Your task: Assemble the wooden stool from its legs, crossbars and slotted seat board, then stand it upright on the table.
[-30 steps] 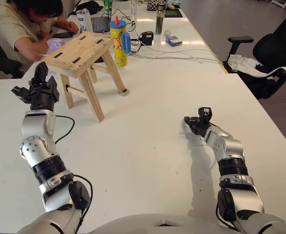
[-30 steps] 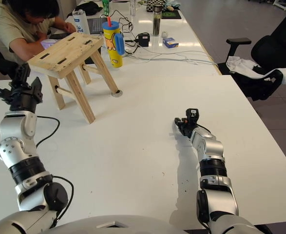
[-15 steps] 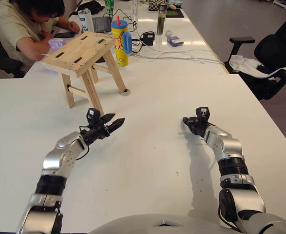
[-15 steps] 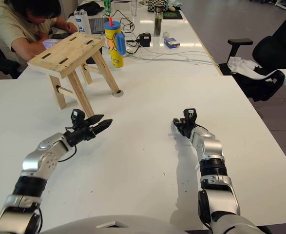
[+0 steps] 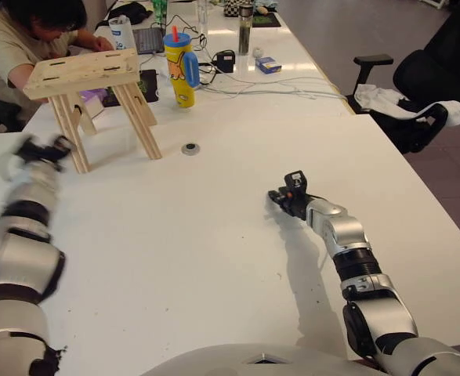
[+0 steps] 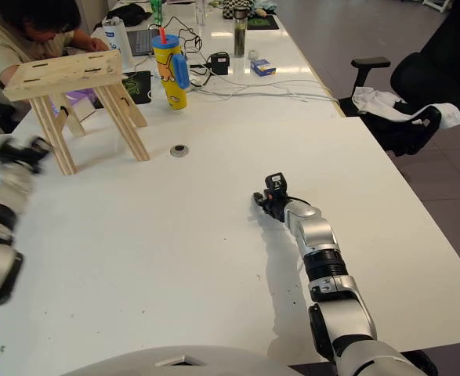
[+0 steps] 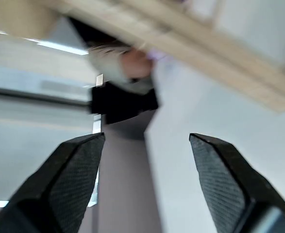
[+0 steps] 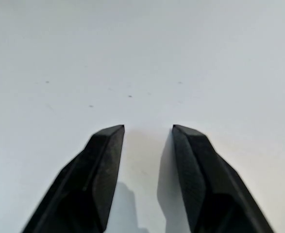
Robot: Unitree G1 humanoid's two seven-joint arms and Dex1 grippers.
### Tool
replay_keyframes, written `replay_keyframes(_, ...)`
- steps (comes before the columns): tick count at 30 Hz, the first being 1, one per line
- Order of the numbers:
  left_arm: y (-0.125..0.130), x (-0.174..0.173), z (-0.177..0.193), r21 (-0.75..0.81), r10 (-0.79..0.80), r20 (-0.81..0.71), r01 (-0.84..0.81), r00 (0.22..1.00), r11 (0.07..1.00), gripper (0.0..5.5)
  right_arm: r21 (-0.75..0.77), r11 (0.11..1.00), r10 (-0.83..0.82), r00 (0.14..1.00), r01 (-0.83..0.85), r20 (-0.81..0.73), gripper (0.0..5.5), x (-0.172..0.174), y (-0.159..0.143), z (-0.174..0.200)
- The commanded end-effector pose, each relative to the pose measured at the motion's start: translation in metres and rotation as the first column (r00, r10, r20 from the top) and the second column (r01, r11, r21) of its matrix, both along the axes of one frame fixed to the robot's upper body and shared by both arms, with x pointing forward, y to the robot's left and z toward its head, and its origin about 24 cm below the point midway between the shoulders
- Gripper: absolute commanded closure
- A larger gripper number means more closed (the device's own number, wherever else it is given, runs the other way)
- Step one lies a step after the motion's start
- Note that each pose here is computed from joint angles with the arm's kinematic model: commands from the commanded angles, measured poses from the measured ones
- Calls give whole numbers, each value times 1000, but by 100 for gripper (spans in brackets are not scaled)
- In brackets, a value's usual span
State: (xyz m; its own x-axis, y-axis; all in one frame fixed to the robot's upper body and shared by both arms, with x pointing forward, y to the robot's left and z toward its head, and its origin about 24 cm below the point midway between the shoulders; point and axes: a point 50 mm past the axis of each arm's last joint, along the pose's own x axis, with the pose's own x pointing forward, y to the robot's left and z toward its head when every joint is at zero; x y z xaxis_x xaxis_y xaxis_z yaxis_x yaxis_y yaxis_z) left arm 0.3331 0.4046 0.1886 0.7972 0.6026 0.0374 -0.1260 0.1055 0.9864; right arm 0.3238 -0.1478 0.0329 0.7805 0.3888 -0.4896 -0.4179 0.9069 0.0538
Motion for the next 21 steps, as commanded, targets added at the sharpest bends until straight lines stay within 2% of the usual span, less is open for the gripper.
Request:
replay_keyframes(1,-22,15,-10,-107,-97,83,106,992,989,227,0,1000,19,999,-19,-34,368,-4,6,-5)
replay_keyframes(4,-41,20,-32,-336,-125,281,220,952,916,227,32,999,10,1000,-11,16,368,2,8,5)
replay_keyframes(6,-54,20,-48,-461,-133,411,331,902,823,227,55,998,-11,995,5,98,368,7,8,16)
replay_keyframes(8,-73,20,-63,-569,-96,570,476,816,670,227,115,993,-59,982,39,178,368,10,5,29)
replay_keyframes(10,-92,18,-71,-583,-72,672,587,737,561,227,149,986,-105,969,72,223,368,10,2,36)
replay_keyframes(12,-124,12,-76,-536,-126,749,707,650,462,227,104,989,-130,954,106,269,368,11,3,38)
replay_keyframes(14,-154,6,-79,-513,-117,801,774,587,371,227,135,982,-173,926,135,337,368,12,4,45)
replay_keyframes(18,-212,2,-85,-550,-159,797,809,582,207,227,89,978,-209,865,189,457,368,17,11,62)
replay_keyframes(20,-231,0,-78,-566,-130,808,818,575,106,227,33,982,-178,869,184,462,368,23,18,64)
replay_keyframes(21,-239,0,-72,-555,-137,817,828,560,78,227,56,982,-186,862,181,471,368,26,21,68)
